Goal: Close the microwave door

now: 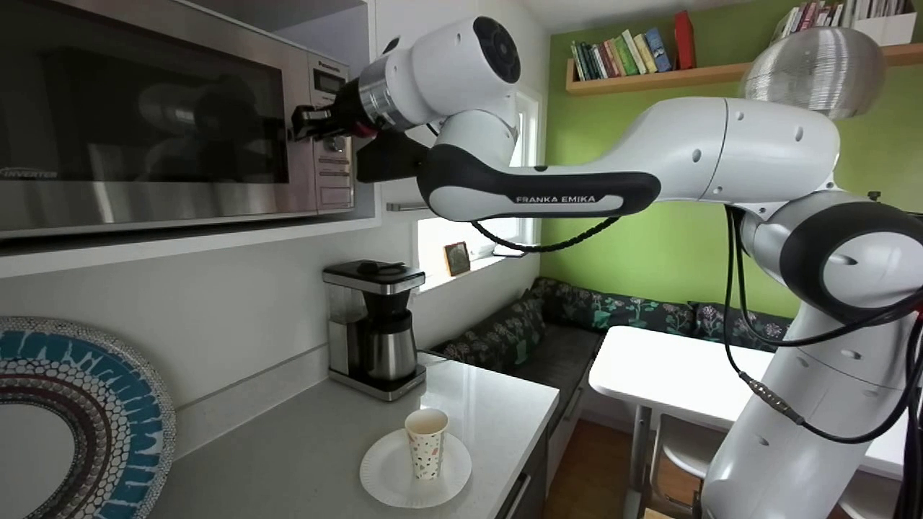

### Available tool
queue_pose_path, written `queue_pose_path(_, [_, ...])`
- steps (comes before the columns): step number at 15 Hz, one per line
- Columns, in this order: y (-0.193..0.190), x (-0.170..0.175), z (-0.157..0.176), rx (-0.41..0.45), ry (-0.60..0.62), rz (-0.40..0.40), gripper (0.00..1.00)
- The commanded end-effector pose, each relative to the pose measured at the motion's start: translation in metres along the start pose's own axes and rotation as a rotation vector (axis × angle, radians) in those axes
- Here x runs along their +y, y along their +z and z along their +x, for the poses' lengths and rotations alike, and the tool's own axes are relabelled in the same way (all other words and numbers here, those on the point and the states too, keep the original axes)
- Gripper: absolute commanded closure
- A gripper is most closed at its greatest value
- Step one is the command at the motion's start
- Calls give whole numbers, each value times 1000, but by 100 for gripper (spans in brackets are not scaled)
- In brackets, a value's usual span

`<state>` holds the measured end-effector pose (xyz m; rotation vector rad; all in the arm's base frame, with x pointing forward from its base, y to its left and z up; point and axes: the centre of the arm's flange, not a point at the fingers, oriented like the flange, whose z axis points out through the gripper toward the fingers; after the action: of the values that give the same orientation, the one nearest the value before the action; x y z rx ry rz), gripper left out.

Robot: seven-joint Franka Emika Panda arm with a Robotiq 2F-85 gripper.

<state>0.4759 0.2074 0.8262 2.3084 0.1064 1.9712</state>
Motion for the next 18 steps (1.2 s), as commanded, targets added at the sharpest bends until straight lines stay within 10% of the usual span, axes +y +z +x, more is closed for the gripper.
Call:
queue_pose_path(1, [-30, 16, 22, -90, -1, 66, 31])
queue_pose_path(5, [-65, 22, 33, -195, 30, 141, 1])
queue_pose_path(12, [-130, 52, 49, -238, -75, 133, 0])
queue_pose_path(18, [-184, 68, 39, -450, -92, 115, 0])
